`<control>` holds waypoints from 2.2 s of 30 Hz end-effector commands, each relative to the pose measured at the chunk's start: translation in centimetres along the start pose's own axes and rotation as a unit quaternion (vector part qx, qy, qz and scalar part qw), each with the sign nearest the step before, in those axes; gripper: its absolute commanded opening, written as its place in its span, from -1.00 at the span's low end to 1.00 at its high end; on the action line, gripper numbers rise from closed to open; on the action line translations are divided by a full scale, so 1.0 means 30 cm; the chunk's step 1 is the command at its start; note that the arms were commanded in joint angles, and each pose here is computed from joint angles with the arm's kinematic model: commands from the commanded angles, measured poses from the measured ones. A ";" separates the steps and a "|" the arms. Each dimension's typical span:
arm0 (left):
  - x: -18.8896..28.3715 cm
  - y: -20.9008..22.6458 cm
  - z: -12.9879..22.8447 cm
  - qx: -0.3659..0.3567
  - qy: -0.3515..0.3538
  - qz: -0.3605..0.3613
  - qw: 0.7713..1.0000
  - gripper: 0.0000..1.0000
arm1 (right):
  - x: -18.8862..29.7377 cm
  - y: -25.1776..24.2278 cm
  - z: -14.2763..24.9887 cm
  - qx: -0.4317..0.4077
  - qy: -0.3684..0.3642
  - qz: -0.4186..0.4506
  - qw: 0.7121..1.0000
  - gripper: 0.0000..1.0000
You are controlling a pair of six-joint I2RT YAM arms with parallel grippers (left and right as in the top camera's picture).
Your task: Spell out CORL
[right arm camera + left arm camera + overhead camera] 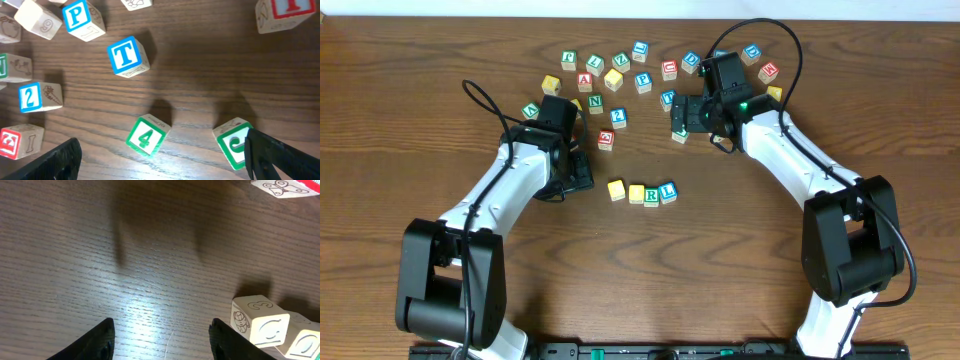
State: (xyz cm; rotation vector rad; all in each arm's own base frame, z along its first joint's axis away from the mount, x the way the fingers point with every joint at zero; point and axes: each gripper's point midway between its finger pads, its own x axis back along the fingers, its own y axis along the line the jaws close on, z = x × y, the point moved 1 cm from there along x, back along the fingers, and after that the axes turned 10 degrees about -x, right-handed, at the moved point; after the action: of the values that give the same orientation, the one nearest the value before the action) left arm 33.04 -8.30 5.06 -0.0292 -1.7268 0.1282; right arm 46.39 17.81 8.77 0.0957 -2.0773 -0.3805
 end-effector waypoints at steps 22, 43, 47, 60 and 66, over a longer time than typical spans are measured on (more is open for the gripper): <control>-0.146 -0.024 0.049 -0.011 0.047 -0.006 0.999 0.19 | 0.029 -0.024 -0.028 -0.005 -0.015 0.025 1.000 0.99; -0.149 -0.062 0.036 -0.025 0.032 0.000 0.999 0.18 | 0.029 -0.027 -0.029 -0.005 -0.016 0.026 1.000 0.99; -0.149 -0.062 0.036 -0.026 0.032 0.000 0.999 0.18 | 0.029 -0.027 -0.029 -0.006 -0.016 0.027 0.999 0.99; -0.149 -0.090 0.030 -0.088 0.027 0.020 0.996 0.09 | 0.029 -0.027 -0.029 -0.005 -0.016 0.027 0.999 0.99; -0.151 -0.134 0.030 -0.130 0.018 0.026 0.991 0.09 | 0.029 -0.028 -0.029 -0.005 -0.017 0.028 0.999 0.99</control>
State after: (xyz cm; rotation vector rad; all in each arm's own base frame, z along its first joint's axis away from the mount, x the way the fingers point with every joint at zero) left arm 33.63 -11.89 1.36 -0.2015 -1.7131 -0.0084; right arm 46.14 16.90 8.42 0.0380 -2.0757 -0.3479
